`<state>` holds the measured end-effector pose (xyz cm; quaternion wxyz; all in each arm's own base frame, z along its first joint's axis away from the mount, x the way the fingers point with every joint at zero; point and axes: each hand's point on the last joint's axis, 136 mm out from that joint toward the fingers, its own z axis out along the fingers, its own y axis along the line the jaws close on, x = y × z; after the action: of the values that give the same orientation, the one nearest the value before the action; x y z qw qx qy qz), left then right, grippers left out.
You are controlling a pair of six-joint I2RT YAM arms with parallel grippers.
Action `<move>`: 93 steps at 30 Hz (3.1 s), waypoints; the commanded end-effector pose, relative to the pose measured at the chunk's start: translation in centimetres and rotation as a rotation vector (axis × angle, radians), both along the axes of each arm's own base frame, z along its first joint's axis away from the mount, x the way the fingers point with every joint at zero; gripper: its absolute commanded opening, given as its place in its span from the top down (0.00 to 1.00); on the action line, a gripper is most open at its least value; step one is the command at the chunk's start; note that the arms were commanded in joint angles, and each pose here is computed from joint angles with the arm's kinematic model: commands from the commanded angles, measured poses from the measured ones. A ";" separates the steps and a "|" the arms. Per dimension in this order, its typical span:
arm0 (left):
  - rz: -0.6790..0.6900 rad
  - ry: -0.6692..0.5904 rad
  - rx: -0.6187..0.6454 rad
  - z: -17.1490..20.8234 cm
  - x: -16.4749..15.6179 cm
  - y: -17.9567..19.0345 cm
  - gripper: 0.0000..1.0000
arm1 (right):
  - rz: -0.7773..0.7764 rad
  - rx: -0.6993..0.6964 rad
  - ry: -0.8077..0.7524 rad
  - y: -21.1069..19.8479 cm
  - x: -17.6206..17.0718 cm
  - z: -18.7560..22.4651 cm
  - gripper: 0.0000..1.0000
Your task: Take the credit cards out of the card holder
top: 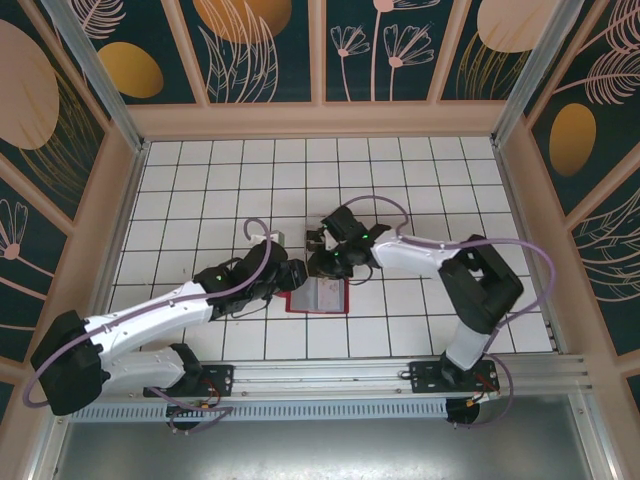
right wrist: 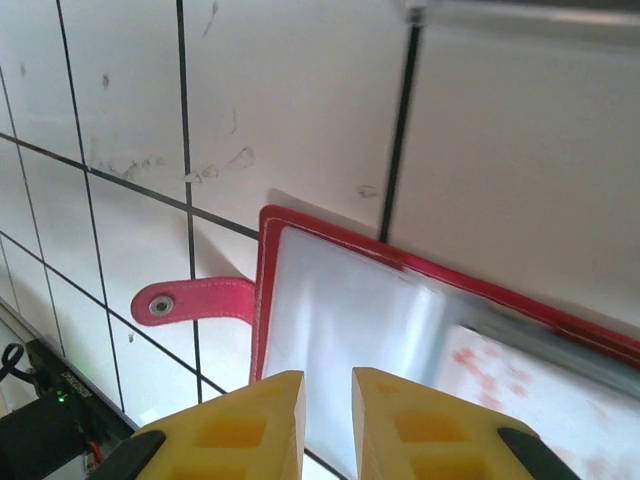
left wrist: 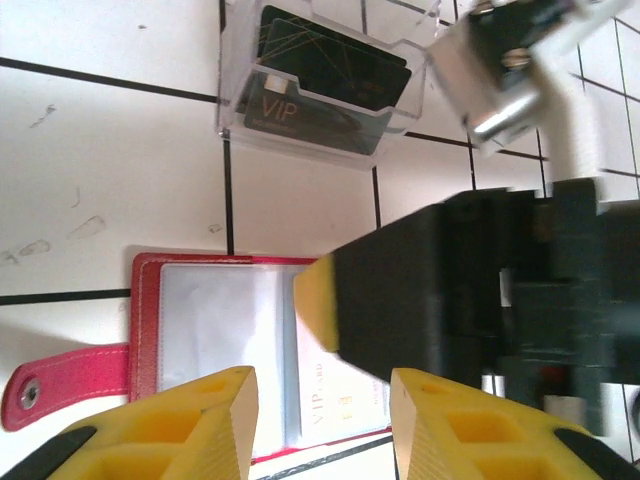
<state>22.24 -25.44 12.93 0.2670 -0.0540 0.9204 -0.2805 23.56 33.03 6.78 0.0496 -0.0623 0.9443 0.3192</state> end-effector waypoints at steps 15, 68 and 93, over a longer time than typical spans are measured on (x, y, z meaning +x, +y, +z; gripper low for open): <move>-0.239 0.193 -0.025 -5.2 0.5 -5.4 0.66 | -0.174 -0.131 0.033 -8.2 -2.3 -2.8 0.65; -0.220 0.364 0.191 -11.0 0.4 -3.1 0.72 | -0.110 -0.161 0.070 -7.0 -2.1 -5.0 0.69; -0.228 0.372 0.251 -11.9 0.4 -2.5 0.68 | -0.113 -0.159 0.069 -7.1 -2.3 -5.0 0.69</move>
<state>22.84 -28.79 2.17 0.0754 0.0257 0.9752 -0.2066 21.42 26.07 2.12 0.0283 0.0085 0.9674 0.2514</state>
